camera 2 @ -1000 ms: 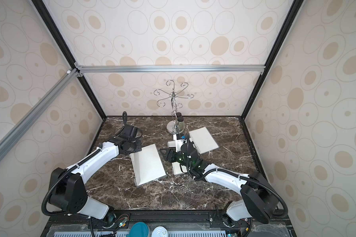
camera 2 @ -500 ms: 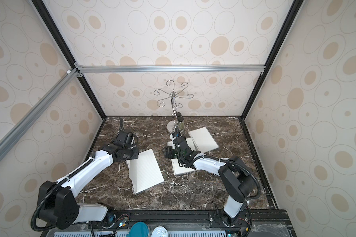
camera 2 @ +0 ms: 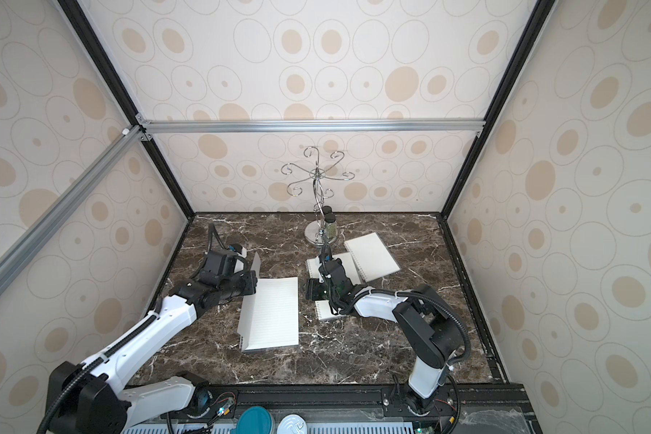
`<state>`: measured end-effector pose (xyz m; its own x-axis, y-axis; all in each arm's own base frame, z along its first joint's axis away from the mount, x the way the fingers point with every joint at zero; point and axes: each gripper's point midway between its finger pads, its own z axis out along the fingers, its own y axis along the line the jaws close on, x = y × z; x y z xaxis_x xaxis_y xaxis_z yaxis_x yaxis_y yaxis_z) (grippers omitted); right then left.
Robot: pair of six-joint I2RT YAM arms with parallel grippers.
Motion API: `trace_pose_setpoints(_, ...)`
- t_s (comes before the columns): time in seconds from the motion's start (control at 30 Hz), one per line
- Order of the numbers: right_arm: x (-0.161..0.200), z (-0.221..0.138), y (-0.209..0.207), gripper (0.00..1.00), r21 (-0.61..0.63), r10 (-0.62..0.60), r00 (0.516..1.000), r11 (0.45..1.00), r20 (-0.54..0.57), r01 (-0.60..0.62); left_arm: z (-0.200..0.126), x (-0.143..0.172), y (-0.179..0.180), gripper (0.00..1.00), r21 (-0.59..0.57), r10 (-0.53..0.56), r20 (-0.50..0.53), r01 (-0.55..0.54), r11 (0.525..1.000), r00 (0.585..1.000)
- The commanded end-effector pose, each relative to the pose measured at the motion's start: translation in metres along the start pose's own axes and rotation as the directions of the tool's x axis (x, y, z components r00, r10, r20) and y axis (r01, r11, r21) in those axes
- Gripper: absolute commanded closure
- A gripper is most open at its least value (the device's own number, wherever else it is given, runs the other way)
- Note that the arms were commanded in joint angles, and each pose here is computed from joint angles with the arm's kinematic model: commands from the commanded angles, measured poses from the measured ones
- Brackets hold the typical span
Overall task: Tear off pages from different notebooks
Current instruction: Open the notebook at the center of the board.
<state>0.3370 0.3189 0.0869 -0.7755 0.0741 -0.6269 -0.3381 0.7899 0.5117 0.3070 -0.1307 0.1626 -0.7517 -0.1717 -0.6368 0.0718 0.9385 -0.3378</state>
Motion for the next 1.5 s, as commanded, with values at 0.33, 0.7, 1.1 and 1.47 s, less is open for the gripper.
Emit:
trace_pose_setpoints(0.33, 0.001, 0.012, 0.000, 0.35, 0.013, -0.029, 0.999, 0.999, -0.035, 0.029, -0.009, 0.006, 0.068, 1.00, -0.265, -0.031, 0.238, 0.095, 0.959, 0.971)
trace_pose_setpoints(0.7, 0.005, 0.036, 0.008, 0.35, 0.095, -0.113, 0.987, 0.988, -0.115, 0.124, -0.021, 0.015, 0.090, 1.00, -0.339, -0.033, 0.286, 0.133, 0.931, 0.958)
trace_pose_setpoints(1.1, 0.028, 0.056, 0.027, 0.49, -0.065, 0.091, 0.985, 0.993, -0.144, -0.101, -0.012, 0.018, 0.070, 1.00, -0.246, -0.110, 0.222, 0.165, 0.955, 0.969)
trace_pose_setpoints(1.47, 0.036, 0.056, 0.023, 0.56, -0.043, 0.144, 0.981, 0.988, -0.132, -0.151, -0.002, 0.025, 0.043, 1.00, -0.113, -0.165, 0.124, 0.179, 0.977, 0.978)
